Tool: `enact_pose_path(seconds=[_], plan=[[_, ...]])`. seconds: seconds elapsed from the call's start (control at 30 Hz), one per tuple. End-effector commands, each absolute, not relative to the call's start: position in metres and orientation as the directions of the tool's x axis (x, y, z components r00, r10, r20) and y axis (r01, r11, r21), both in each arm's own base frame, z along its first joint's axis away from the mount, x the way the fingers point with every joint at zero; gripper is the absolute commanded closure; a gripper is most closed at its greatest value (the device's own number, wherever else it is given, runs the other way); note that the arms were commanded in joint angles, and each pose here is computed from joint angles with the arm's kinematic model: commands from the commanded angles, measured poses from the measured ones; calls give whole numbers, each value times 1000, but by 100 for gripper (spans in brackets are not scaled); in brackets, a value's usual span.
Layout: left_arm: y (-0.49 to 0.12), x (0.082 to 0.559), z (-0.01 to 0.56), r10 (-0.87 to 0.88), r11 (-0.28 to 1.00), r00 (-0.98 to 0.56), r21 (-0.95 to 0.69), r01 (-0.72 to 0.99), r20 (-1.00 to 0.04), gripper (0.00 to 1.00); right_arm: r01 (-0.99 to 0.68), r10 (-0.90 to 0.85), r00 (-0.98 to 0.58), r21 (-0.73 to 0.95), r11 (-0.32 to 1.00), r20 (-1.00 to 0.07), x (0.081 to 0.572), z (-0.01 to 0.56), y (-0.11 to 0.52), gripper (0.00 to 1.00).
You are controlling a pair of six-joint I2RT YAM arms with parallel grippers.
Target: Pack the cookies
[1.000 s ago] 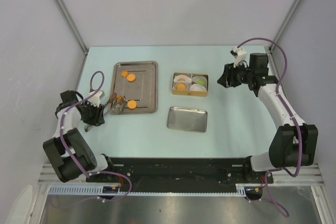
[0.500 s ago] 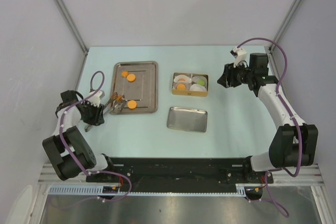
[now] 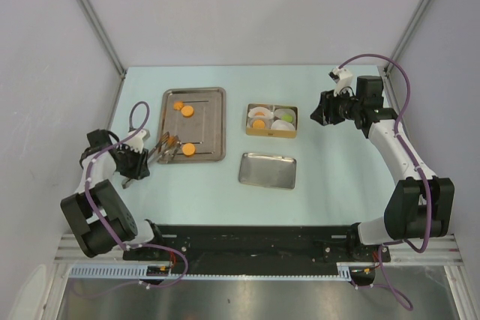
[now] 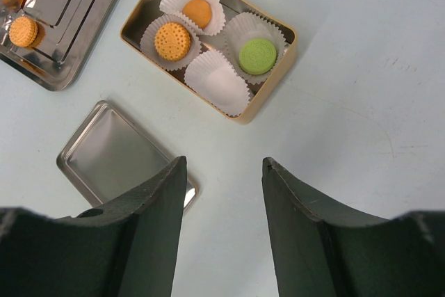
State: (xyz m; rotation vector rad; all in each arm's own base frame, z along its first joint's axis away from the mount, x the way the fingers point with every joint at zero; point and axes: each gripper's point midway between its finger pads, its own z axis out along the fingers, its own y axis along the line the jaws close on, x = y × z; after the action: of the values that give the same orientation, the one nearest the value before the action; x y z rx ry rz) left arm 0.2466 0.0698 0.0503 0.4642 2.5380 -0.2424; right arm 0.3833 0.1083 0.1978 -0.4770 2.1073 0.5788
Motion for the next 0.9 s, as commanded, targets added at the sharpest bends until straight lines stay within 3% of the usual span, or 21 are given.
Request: enact_pose_path(seconds=[0.0, 0.87], plan=[[65, 260, 76, 298, 906, -721, -51, 419, -625, 60, -543, -137, -523, 204, 815, -841, 387, 200, 108, 48], [30, 281, 140, 275, 858, -614, -100, 504, -740, 59, -541, -140, -528, 205, 815, -837, 388, 196, 109, 48]])
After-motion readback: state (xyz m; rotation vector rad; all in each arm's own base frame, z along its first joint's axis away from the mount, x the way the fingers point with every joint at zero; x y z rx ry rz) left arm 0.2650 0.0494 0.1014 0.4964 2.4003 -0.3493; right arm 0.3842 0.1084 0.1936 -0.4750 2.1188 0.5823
